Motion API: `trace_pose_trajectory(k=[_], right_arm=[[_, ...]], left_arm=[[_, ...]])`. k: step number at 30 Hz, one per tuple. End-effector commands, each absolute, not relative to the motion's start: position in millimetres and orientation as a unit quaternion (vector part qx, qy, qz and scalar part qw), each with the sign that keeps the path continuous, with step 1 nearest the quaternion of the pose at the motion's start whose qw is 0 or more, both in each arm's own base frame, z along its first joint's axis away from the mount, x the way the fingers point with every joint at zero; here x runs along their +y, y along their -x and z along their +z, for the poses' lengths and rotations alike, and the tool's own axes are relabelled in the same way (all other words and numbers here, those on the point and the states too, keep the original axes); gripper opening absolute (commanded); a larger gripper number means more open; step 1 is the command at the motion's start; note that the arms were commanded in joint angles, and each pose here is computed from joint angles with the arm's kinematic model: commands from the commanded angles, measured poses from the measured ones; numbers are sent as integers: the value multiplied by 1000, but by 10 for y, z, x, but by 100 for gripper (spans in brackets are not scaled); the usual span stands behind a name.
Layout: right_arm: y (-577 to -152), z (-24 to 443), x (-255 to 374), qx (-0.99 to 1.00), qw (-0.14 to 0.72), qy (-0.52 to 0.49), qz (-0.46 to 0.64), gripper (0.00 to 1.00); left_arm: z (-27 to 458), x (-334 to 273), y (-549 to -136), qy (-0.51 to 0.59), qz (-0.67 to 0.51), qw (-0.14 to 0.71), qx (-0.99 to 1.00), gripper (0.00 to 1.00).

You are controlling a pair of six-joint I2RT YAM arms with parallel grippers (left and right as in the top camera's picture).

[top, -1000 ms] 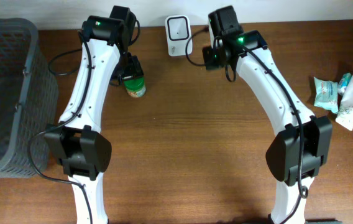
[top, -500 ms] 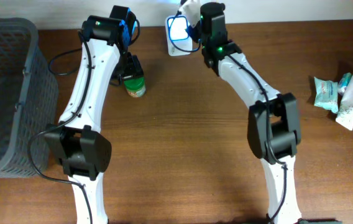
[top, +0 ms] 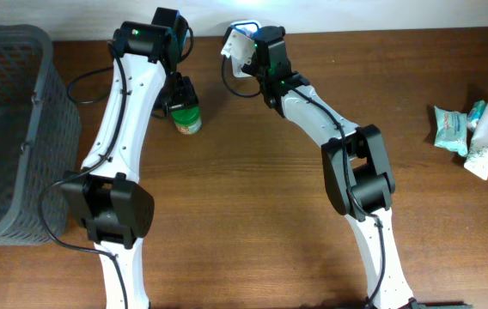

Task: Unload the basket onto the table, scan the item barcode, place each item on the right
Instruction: 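Carry the orange pack to the far right pile and release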

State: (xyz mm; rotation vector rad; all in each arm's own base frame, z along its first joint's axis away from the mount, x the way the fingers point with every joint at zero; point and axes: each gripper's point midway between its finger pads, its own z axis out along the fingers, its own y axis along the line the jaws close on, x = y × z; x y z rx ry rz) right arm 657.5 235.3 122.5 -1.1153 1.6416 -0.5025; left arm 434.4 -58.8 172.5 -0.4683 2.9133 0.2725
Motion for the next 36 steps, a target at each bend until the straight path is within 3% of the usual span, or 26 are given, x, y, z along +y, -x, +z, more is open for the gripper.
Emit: trace_pose_trajectory(k=[1, 10, 16, 19, 23, 31, 34, 36], right_arm=[[-6631, 1334, 2265, 687, 526, 445, -232, 4], [-6633, 1339, 2150, 691, 507, 443, -264, 4], [-6556, 2006, 1951, 702, 532, 397, -256, 4], [-6513, 2301, 1209, 768, 522, 261, -262, 4], [-6252, 2132, 86, 857, 445, 115, -232, 4], [-5004, 1331, -1990, 950, 189, -82, -236, 4], [-4616, 1250, -2548, 939, 161, -197, -231, 4], [-4505, 1225, -2715, 938, 158, -218, -218, 4]], left_arm=[[1782, -563, -4368, 156, 94, 98, 978, 99], [1782, -563, -4368, 156, 94, 98, 978, 99], [1782, -563, -4369, 156, 94, 99, 978, 99], [1782, -563, -4368, 156, 94, 98, 978, 99], [1782, -563, -4368, 156, 94, 98, 978, 99], [1782, -563, -4368, 156, 94, 98, 978, 99], [1782, -563, -4368, 156, 94, 98, 978, 99], [1782, -563, -4368, 156, 94, 98, 978, 99]])
